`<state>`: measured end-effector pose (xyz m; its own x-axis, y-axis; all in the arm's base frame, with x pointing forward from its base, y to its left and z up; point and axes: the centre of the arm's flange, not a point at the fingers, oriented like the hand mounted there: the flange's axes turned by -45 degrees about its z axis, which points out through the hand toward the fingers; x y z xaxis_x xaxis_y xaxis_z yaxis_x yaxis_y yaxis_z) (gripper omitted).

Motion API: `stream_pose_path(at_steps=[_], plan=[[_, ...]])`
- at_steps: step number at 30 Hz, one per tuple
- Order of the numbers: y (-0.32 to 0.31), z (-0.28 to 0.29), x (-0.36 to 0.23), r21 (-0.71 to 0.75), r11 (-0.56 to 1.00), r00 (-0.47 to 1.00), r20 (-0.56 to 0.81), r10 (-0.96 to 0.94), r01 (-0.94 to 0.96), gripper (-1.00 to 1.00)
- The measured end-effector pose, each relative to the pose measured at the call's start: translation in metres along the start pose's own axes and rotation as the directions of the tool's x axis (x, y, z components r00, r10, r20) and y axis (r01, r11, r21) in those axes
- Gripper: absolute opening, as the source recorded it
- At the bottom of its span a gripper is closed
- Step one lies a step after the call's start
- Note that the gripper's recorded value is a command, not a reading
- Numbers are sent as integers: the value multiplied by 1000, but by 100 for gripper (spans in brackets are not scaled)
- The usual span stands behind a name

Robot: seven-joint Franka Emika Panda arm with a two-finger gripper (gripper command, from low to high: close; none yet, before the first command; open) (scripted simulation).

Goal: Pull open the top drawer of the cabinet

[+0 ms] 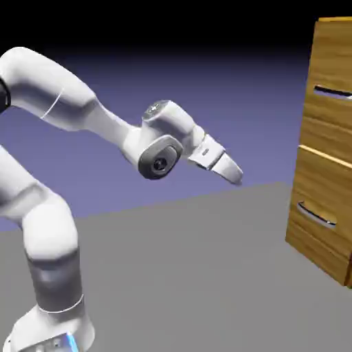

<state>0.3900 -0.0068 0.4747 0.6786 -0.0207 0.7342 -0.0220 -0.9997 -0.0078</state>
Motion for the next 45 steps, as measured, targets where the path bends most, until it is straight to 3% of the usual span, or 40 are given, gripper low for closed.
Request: stream_pose_path(at_steps=[7, 14, 27, 36, 45], plan=[[53, -73, 60, -34, 920, 907, -186, 377, -390, 0], [76, -154, 100, 70, 751, 685, -362, 633, -657, 0], [30, -256, 155, 418, 479, 259, -482, 837, -772, 0], [-37, -244, 196, 606, 378, 119, -423, 898, -700, 0], [-84, -150, 239, 700, 284, 93, -298, 950, -655, 0]])
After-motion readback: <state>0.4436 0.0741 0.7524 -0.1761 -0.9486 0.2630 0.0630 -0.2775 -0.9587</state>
